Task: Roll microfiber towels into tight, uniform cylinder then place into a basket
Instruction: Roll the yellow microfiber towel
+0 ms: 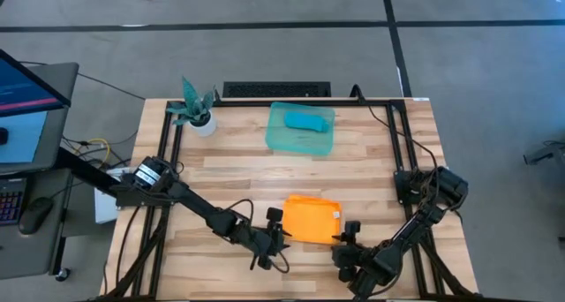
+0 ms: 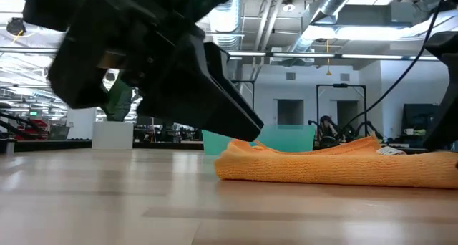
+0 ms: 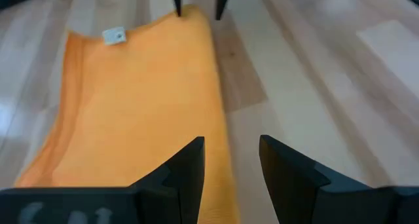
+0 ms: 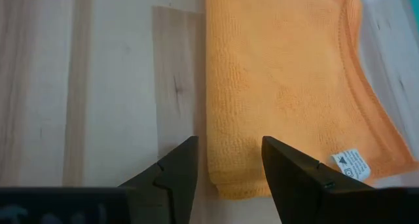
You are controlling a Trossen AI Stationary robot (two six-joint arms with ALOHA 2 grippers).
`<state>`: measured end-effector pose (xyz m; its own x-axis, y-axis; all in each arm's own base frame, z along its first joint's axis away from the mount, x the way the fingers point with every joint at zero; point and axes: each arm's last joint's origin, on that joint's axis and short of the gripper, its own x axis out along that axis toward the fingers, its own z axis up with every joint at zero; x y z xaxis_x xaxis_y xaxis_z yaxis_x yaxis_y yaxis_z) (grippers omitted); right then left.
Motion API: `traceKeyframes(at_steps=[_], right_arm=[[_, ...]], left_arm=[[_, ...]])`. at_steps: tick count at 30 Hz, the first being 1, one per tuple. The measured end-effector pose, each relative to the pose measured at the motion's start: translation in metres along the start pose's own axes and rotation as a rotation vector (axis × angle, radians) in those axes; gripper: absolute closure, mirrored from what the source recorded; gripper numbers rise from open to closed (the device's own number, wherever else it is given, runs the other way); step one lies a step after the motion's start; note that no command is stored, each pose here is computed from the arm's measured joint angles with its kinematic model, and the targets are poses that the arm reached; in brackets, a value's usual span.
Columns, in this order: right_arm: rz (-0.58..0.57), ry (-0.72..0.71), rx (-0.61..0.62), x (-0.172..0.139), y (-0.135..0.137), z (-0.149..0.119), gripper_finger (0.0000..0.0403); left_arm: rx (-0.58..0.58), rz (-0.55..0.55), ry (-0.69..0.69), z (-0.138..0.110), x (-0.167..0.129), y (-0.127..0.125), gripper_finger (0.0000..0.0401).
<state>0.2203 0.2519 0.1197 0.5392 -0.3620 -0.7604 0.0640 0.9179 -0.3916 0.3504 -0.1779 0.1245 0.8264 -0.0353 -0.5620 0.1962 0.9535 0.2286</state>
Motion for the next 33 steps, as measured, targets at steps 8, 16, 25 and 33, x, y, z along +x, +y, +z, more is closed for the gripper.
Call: traceKeyframes(at_steps=[8, 16, 25, 33], right_arm=[[-0.004, 0.004, 0.007, 0.003, -0.002, 0.0, 0.0214], [-0.003, 0.044, 0.056, 0.013, -0.007, -0.015, 0.0216], [0.01, 0.054, 0.056, 0.015, -0.007, -0.015, 0.0257], [0.067, 0.076, 0.037, 0.017, -0.005, -0.013, 0.0367]], left_arm=[[-0.006, 0.022, 0.071, -0.022, 0.022, 0.006, 0.0262], [-0.079, 0.036, 0.097, -0.03, 0.028, 0.005, 0.0262], [-0.193, 0.049, 0.092, -0.03, 0.028, 0.005, 0.0262], [-0.237, 0.043, 0.087, -0.024, 0.022, 0.009, 0.0262]])
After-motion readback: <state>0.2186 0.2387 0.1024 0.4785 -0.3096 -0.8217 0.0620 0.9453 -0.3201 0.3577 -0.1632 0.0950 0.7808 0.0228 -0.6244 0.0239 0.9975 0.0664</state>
